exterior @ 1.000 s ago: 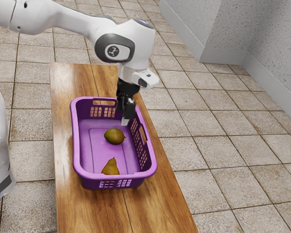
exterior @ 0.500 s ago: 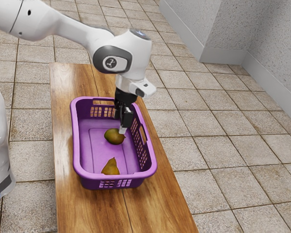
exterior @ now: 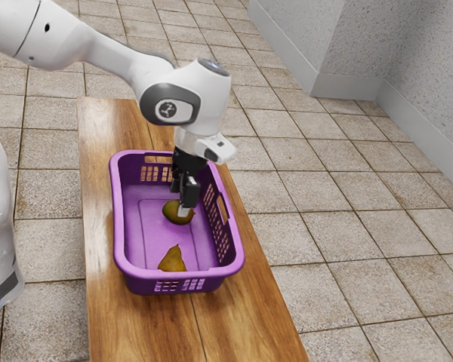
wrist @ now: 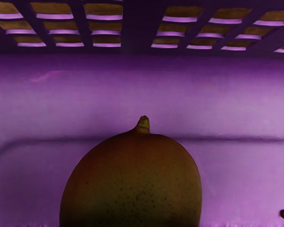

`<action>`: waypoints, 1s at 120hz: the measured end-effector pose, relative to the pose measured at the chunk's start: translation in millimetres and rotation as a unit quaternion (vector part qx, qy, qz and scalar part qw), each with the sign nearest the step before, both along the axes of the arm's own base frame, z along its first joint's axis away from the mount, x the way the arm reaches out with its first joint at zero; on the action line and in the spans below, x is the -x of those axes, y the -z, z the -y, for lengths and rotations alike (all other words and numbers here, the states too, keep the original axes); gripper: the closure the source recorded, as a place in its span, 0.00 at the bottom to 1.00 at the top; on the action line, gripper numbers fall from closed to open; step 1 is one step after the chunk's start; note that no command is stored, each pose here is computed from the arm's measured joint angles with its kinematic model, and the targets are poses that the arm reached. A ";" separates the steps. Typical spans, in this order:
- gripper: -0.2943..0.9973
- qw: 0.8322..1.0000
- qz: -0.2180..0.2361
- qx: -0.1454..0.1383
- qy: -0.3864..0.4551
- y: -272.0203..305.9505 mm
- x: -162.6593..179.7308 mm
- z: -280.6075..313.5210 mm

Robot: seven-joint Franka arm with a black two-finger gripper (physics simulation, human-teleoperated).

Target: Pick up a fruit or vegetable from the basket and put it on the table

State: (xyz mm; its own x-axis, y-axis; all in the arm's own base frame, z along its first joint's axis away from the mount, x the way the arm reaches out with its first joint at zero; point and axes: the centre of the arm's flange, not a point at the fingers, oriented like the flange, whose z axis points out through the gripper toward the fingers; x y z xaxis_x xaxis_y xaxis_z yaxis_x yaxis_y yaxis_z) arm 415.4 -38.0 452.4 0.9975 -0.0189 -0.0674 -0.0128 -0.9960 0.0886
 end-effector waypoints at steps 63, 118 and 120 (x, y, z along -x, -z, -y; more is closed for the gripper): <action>0.23 1.000 0.000 -0.002 0.003 10.9 0.7 2.4; 0.26 1.000 -0.003 -0.001 0.001 28.3 -3.7 0.9; 0.27 1.000 -0.004 -0.001 0.001 28.8 -3.9 0.8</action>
